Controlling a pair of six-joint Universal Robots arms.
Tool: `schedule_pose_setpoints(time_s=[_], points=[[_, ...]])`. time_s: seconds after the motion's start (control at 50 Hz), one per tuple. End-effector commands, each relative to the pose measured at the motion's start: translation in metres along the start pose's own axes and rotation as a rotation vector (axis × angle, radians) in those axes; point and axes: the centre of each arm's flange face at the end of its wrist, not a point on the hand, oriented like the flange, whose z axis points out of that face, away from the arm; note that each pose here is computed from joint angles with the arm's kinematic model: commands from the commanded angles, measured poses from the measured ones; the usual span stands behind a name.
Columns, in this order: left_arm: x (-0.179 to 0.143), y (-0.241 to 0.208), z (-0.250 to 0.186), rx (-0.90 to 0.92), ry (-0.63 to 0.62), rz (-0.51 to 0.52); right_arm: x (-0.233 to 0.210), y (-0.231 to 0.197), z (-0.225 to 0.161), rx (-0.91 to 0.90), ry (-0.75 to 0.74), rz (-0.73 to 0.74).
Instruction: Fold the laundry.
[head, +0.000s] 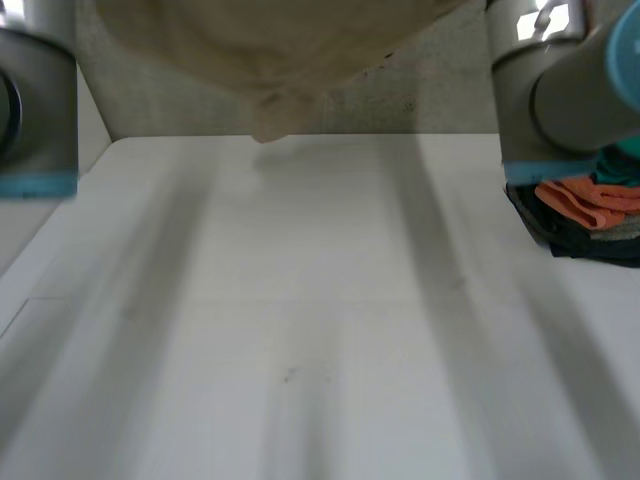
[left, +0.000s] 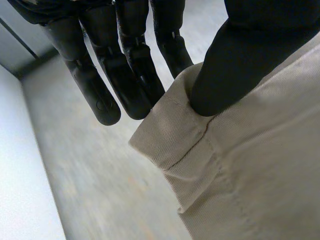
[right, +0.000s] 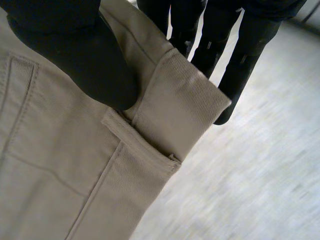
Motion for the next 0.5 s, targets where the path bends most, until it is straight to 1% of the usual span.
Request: schedule_pose_setpoints(time_s=[0.02,0.04,0.06,0.08,0.12,0.14,0.16,0.2,0.22,0.24,0.28,0.3,0.34,0.4,0.42,0.48,0.5], points=[[0.02,0.053,-0.087,-0.318,0.136,0.004,-0.034,0.073,-0.069,-0.357,-0.191,0.019],[0.023,0.061,-0.098,-0.358,0.154,0.006,-0.037,0.081,-0.078,-0.39,-0.209,0.018],[0.026,0.067,-0.109,-0.395,0.171,0.005,-0.045,0.095,-0.098,-0.448,-0.246,0.013],[0.032,0.076,-0.131,-0.458,0.203,0.006,-0.048,0.102,-0.107,-0.476,-0.266,0.007],[0.04,0.088,-0.152,-0.529,0.24,0.015,-0.056,0.114,-0.126,-0.53,-0.312,-0.007],[0.043,0.094,-0.162,-0.564,0.257,0.024,-0.062,0.123,-0.144,-0.576,-0.355,-0.032],[0.05,0.102,-0.181,-0.626,0.299,0.047,-0.065,0.126,-0.152,-0.595,-0.375,-0.046],[0.055,0.104,-0.197,-0.676,0.344,0.073,-0.068,0.13,-0.165,-0.621,-0.41,-0.08],[0.057,0.103,-0.203,-0.693,0.366,0.084,-0.069,0.132,-0.178,-0.655,-0.441,-0.109],[0.061,0.1,-0.216,-0.737,0.413,0.103,-0.07,0.133,-0.186,-0.679,-0.46,-0.122],[0.062,0.096,-0.226,-0.78,0.451,0.121,-0.069,0.134,-0.197,-0.719,-0.488,-0.144],[0.058,0.09,-0.231,-0.819,0.464,0.144,-0.068,0.132,-0.208,-0.763,-0.515,-0.156],[0.052,0.082,-0.233,-0.856,0.465,0.167,-0.066,0.125,-0.215,-0.801,-0.537,-0.162],[0.042,0.067,-0.241,-0.951,0.478,0.187,-0.057,0.1,-0.219,-0.869,-0.572,-0.16],[0.04,0.063,-0.244,-0.976,0.487,0.186,-0.052,0.086,-0.223,-0.912,-0.595,-0.154],[0.034,0.048,-0.255,-1.066,0.537,0.192,-0.045,0.068,-0.23,-0.989,-0.632,-0.141],[0.031,0.041,-0.262,-1.118,0.57,0.195,-0.042,0.057,-0.236,-1.042,-0.66,-0.128]])
